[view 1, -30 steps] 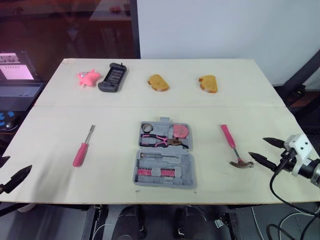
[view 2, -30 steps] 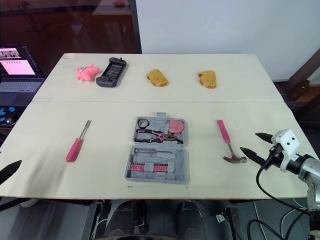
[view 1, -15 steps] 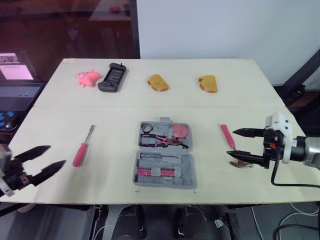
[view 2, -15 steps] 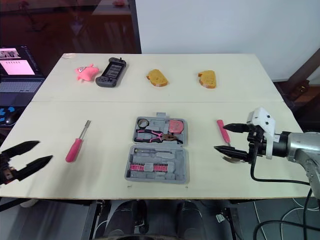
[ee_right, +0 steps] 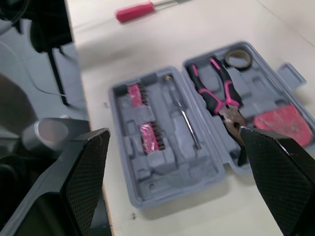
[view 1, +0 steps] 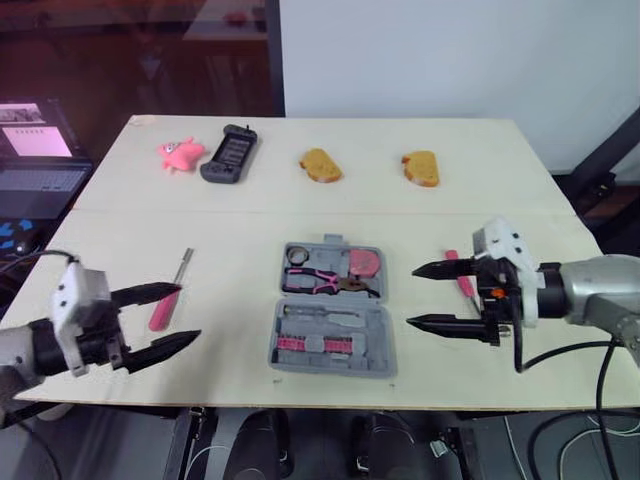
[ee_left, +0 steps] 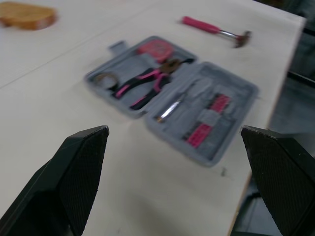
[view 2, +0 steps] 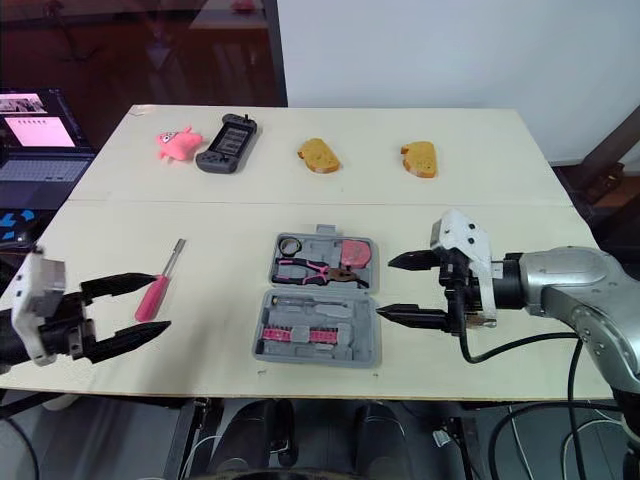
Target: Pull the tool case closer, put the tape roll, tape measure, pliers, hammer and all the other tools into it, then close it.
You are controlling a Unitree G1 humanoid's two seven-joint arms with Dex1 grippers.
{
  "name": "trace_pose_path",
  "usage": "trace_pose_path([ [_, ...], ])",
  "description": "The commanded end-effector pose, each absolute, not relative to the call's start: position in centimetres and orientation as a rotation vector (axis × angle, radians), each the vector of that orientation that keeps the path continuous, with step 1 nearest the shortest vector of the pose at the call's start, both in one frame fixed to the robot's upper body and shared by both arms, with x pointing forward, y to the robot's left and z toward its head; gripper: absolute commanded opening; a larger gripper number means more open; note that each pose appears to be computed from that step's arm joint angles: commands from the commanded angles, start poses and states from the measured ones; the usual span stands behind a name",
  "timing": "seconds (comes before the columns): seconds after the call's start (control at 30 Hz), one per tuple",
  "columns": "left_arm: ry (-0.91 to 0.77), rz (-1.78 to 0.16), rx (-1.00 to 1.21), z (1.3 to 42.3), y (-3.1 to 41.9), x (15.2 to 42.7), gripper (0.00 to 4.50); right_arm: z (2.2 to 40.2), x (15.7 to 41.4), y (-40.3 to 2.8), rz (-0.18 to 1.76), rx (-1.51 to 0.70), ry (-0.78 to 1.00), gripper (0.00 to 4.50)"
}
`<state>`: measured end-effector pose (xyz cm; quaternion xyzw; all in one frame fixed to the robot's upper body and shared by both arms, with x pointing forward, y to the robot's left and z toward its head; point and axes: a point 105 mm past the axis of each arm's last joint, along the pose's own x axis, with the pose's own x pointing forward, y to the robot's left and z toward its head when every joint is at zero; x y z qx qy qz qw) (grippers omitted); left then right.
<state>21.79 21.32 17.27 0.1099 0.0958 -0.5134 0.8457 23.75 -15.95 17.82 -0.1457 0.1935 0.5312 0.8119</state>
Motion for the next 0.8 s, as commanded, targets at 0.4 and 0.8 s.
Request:
trace_pose_path([
  [0.4, 0.131, -1.584, 0.343, 21.4, 14.1, 24.3, 4.50, 12.5, 20.0, -26.3, 0.388, -0.278, 0.511, 4.44],
  [0.8, 0.120, -1.548, 0.349, 21.3, 13.9, 24.3, 4.50, 11.2, 23.4, -29.9, 0.208, -0.268, 0.523, 4.44],
])
